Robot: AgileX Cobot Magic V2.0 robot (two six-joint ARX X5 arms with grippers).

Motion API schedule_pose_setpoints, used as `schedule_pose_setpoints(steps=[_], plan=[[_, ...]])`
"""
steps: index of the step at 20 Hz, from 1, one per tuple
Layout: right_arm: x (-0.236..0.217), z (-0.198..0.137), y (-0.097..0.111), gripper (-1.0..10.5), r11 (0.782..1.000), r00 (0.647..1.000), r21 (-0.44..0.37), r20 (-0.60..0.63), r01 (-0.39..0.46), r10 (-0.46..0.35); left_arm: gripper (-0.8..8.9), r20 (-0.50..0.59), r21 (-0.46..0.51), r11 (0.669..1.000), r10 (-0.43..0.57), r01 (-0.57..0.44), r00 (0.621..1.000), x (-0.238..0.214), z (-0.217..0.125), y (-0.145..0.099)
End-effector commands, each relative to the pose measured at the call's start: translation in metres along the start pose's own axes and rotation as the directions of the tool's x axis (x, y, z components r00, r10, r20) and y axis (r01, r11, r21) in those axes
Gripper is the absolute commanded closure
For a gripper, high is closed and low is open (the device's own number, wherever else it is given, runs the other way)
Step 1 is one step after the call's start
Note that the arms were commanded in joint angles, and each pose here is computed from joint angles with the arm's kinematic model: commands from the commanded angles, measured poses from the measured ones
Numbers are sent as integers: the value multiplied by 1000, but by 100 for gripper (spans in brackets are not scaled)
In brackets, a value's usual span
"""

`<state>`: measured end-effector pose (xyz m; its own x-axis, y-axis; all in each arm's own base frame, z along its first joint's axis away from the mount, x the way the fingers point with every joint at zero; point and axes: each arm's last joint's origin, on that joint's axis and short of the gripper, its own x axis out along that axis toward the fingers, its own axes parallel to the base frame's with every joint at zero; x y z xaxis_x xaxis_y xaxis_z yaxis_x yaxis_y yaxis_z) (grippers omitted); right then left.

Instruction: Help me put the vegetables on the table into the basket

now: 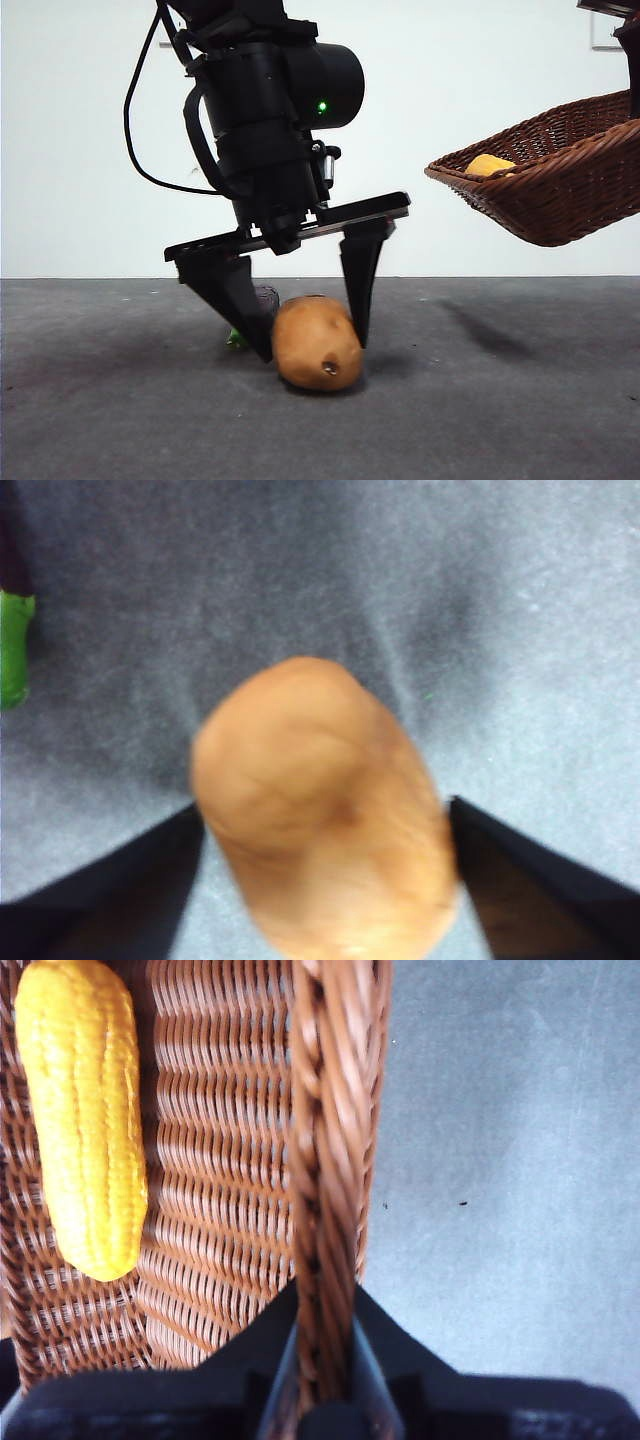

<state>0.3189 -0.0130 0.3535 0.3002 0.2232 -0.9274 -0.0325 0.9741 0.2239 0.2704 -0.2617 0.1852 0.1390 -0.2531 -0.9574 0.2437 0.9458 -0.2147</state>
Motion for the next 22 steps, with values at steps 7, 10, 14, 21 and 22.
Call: schedule_pose_setpoints(steps=[7,10,14,21,22], plan=[[-4,-4,5,955,1000,1000,-9,-10,-20,20,796,75,113,989,-102,93,992,-46,-3,-1],[0,-5,18,955,999,1000,-45,-23,2,-3,796,219,197,968,-197,154,956,-102,-17,-10],[7,-8,48,955,993,999,-119,-46,-7,1,796,331,326,912,-356,248,874,-149,-39,-31],[16,-22,106,955,963,994,-260,-95,-76,53,781,299,411,876,-391,252,871,-130,-45,-58],[17,-24,112,955,958,993,-274,-100,-83,57,768,289,408,879,-382,248,878,-125,-44,-59]])
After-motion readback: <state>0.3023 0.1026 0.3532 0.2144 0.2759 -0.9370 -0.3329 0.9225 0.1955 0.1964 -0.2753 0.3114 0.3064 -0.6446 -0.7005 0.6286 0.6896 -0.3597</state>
